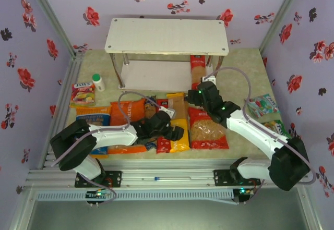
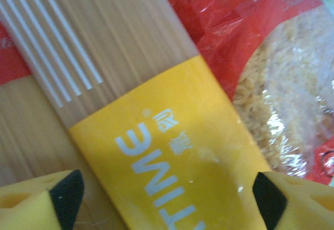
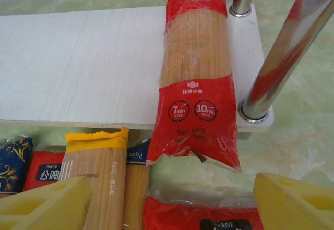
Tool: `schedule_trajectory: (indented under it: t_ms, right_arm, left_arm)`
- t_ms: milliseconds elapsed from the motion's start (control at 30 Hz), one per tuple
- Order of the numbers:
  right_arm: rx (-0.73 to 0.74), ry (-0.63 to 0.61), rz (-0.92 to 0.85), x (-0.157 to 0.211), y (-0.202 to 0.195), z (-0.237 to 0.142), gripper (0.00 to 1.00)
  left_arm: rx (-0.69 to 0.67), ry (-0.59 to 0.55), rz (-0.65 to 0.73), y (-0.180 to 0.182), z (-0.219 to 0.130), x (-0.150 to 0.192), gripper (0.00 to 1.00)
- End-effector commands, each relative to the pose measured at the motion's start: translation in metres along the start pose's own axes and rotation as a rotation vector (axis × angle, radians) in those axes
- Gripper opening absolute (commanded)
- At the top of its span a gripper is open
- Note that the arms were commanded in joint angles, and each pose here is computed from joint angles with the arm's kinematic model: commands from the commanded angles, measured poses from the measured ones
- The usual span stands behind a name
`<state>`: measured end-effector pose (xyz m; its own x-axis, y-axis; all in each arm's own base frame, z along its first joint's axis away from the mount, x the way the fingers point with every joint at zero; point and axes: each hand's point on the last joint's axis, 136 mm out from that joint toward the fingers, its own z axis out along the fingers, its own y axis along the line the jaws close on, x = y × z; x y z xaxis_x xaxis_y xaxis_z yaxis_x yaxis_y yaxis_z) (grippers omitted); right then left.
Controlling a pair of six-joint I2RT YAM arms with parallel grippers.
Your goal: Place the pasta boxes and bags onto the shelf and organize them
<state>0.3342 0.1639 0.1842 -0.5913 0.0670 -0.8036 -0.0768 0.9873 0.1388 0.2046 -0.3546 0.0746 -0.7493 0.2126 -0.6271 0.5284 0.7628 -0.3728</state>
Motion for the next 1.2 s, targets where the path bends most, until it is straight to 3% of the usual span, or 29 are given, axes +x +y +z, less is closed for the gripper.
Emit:
schedule_trajectory:
  t_ms: [0,267,467,1067,1167]
  right_arm:
    - [-0.013,-0.018,0.039,-0.001,-0.003,-0.006,0.84]
    - [-0.020,-0.063,0.075,-0.006,-0.011,-0.017,0.87]
    - [-0.021,-0.079,0.094,-0.009,-0.017,-0.021,0.90]
    - [-0.063,-0.064,0.129,-0.006,-0.017,-0.014,0.92]
    - [-0.065,-0.056,0.132,-0.004,-0.018,-0.012,0.92]
  left_arm:
    - [0.033,-0.014,-0.011,-0.021,0.001,-0.013,0.91]
    - [-0.035,0.067,-0.038,-0.010,0.017,0.007,0.99]
    - [-0.130,0.089,-0.031,0.007,0.008,0.012,1.00]
    - [-0.205,0.245,0.005,0.000,0.035,0.033,1.00]
    - [-0.219,0.264,0.008,0.001,0.037,0.036,0.92]
